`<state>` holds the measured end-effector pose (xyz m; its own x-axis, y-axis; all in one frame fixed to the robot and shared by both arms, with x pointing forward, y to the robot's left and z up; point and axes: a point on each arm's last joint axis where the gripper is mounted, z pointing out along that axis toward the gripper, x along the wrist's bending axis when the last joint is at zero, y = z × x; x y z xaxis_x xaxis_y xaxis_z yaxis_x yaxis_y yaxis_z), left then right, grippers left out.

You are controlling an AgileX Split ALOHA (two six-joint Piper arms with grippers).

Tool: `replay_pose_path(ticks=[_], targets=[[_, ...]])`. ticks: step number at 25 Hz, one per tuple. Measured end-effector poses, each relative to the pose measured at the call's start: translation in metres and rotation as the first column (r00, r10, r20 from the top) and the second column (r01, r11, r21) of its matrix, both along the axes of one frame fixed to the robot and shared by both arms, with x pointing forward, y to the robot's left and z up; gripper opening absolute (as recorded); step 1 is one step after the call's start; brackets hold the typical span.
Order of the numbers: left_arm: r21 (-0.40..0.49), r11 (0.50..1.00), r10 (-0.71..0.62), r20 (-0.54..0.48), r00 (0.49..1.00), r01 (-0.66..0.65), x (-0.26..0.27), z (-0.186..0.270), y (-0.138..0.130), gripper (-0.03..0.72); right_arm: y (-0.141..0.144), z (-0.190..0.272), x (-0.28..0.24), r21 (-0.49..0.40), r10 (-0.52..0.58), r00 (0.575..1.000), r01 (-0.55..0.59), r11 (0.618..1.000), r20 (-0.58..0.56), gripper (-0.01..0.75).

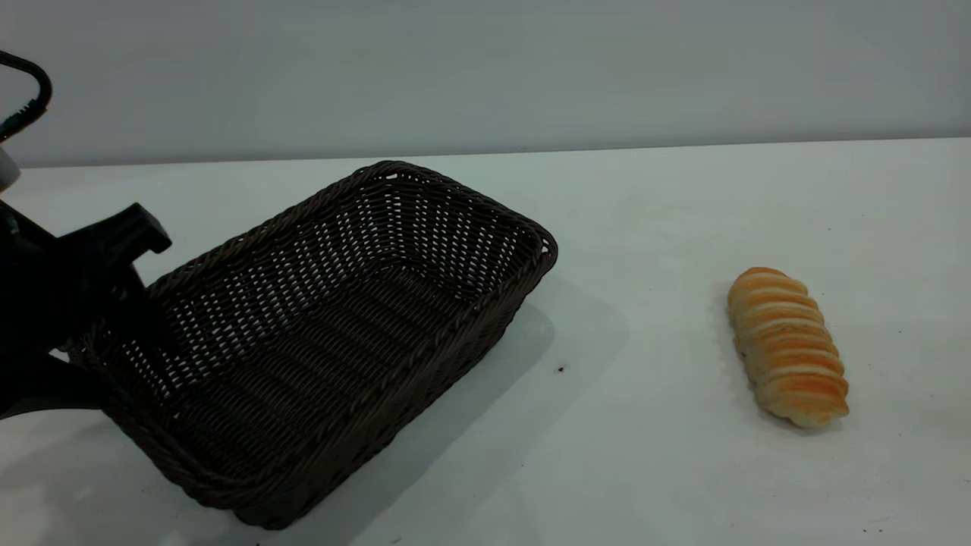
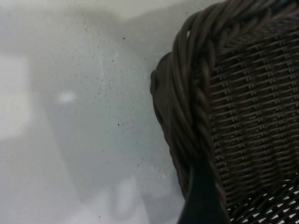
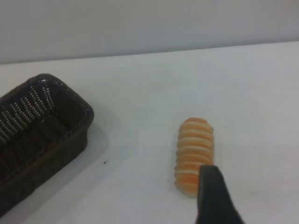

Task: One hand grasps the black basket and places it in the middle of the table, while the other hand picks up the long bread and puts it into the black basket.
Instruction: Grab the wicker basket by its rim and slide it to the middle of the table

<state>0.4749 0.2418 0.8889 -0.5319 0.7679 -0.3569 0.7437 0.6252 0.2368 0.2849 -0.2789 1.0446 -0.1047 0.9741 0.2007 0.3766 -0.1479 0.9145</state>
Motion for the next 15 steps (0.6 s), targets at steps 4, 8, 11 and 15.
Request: replay_pose_path(ticks=[4, 8, 11, 15], targets=[[-0.004, 1.000, -0.003, -0.018, 1.000, 0.003, -0.001, 0.000, 0.000, 0.585, 0.000, -0.002, 0.000, 0.002, 0.000, 1.000, 0.000, 1.000, -0.006, 0.419], [-0.016, 1.000, -0.028, -0.081, 0.996, 0.027, -0.008, -0.001, -0.002, 0.585, 0.000, -0.002, 0.000, 0.004, 0.003, 1.000, -0.003, 1.000, -0.006, 0.419], [-0.022, 0.999, -0.044, -0.053, 0.998, 0.043, -0.009, 0.008, -0.003, 0.585, 0.001, -0.002, 0.000, 0.004, 0.012, 1.000, -0.012, 1.000, -0.006, 0.419], [-0.026, 0.999, -0.047, -0.029, 0.998, 0.046, -0.009, 0.014, -0.003, 0.585, 0.001, -0.002, 0.000, 0.004, 0.012, 1.000, -0.012, 1.000, -0.006, 0.419]])
